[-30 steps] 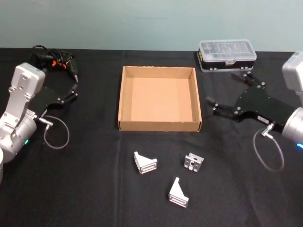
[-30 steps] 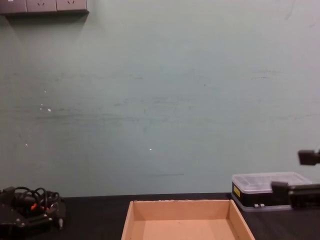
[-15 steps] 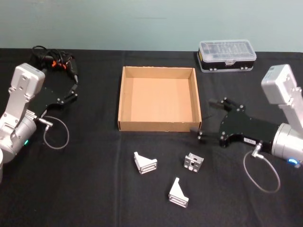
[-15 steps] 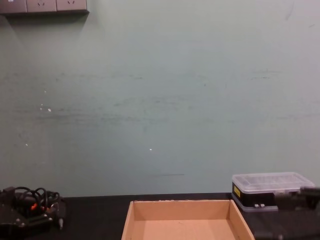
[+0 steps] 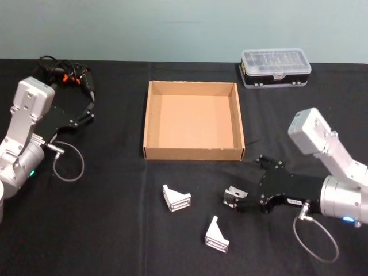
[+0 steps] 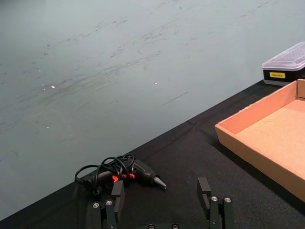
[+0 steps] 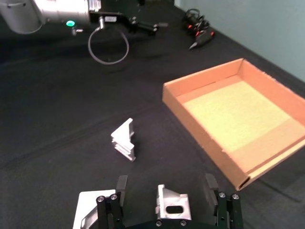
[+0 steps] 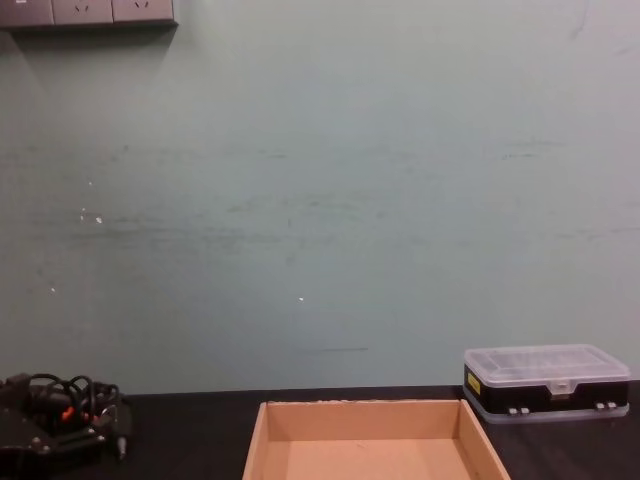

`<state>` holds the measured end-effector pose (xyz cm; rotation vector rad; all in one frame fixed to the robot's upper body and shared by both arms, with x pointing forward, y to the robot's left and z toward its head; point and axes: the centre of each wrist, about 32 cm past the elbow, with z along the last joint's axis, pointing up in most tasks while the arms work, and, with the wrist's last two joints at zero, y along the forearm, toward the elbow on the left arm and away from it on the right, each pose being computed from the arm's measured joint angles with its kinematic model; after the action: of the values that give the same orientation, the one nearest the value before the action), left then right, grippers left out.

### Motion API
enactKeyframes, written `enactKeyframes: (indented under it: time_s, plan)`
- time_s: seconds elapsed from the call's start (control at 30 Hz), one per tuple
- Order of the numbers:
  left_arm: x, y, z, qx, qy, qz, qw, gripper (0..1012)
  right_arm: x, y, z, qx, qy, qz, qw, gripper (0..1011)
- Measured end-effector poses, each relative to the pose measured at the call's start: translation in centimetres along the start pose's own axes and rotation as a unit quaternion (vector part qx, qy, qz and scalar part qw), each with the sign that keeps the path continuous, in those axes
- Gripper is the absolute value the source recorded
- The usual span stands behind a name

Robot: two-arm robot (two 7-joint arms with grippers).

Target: Use one hand to pick up the angle iron from the table and place it into the box.

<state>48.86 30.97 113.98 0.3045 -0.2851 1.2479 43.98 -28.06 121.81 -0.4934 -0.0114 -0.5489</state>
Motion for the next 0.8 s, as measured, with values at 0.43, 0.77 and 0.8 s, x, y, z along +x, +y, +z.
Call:
enactKeyframes:
  time_s: [0.43,0.77,0.8]
  plan:
    - [0.00,0.00,0.00,0.000,0.000,0.000,1.0000,1000,0.0,0.7,-0.4,-0.027,-0.009,0.014,0.9995,1000]
    - [0.00,0.00,0.00,0.000,0.000,0.000,1.0000,1000,0.4,1.5,-1.0,-0.037,-0.008,0.018,0.9991,1000]
    - [0.00,0.00,0.00,0.000,0.000,0.000,1.0000,1000,0.5,1.6,-1.1,-0.038,-0.008,0.019,0.9991,1000]
